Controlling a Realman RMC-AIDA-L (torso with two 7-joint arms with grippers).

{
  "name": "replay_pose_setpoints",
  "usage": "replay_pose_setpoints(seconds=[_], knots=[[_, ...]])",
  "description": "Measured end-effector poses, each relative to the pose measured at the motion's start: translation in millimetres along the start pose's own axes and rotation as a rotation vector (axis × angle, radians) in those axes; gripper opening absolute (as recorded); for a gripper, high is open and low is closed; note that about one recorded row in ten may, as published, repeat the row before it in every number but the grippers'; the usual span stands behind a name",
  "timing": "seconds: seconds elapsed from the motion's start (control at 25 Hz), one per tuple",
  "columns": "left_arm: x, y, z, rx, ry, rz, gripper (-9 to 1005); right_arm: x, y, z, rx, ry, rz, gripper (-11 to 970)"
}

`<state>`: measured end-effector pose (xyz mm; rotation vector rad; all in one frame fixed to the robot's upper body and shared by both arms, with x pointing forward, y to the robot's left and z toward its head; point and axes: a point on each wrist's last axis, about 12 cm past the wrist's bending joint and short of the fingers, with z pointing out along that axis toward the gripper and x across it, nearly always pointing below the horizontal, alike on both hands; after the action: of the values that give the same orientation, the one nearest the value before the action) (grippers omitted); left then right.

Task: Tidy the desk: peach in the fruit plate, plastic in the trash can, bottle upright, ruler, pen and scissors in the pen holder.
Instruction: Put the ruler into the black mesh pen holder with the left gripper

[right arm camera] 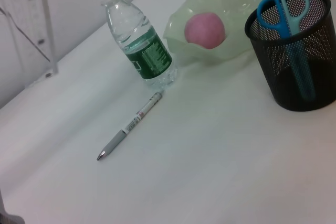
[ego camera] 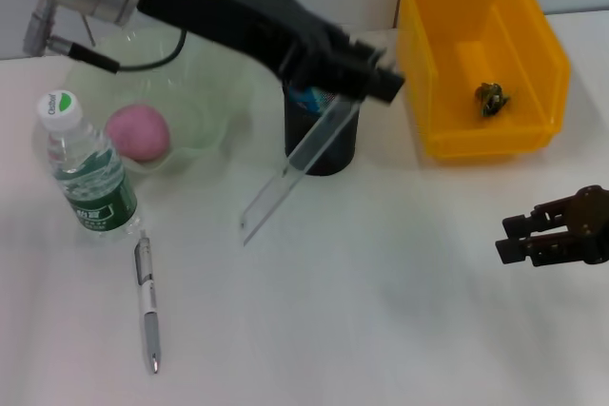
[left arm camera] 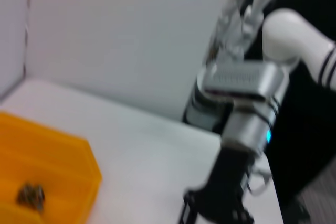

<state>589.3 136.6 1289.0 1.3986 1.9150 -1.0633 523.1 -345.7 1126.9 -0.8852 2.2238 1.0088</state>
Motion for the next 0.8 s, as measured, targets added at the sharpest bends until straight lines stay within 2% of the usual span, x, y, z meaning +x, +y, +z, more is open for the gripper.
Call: replay_pose_setpoints(seconds=[0.12, 0.24, 0.32, 0.36, 0.4, 0.52, 0.56, 0.6, 0.8], knots=[[0, 2.8, -3, -0.012, -0.071, 0.010, 434, 0, -0.2, 0, 0.001, 0.003, 0.001, 526], [4, 12.8, -12, -0.078, -0.258, 0.031, 436, 2, -0.9, -1, 0.007, 0.015, 0.003, 526], [4, 12.8, -12, -0.078, -0.258, 0.031, 437, 2, -1.0, -1, 0.008, 0.016, 0.003, 527], [9, 23.8, -16, -0.147, -0.376, 0.038, 438, 1, -1.3, 0, 0.009, 0.016, 0.001, 527], [9, 23.8, -16, -0.147, -0.376, 0.038, 438, 1, -1.3, 0, 0.009, 0.016, 0.001, 527], [13, 30.4, -13, -0.181, -0.421, 0.038, 440, 0, -2.0, -1, 0.013, 0.021, -0.001, 528], [24, 40.7, -4, -0.216, -0.482, 0.034, 441, 0, -2.8, -2, 0.019, 0.017, 0.001, 528], [28, 44.4, -1, -0.233, -0.508, 0.034, 442, 0, -3.4, -3, 0.025, 0.010, 0.002, 528], [41, 52.7, 9, -0.280, -0.581, 0.039, 445, 0, -6.5, -11, 0.055, -0.036, -0.007, 529]])
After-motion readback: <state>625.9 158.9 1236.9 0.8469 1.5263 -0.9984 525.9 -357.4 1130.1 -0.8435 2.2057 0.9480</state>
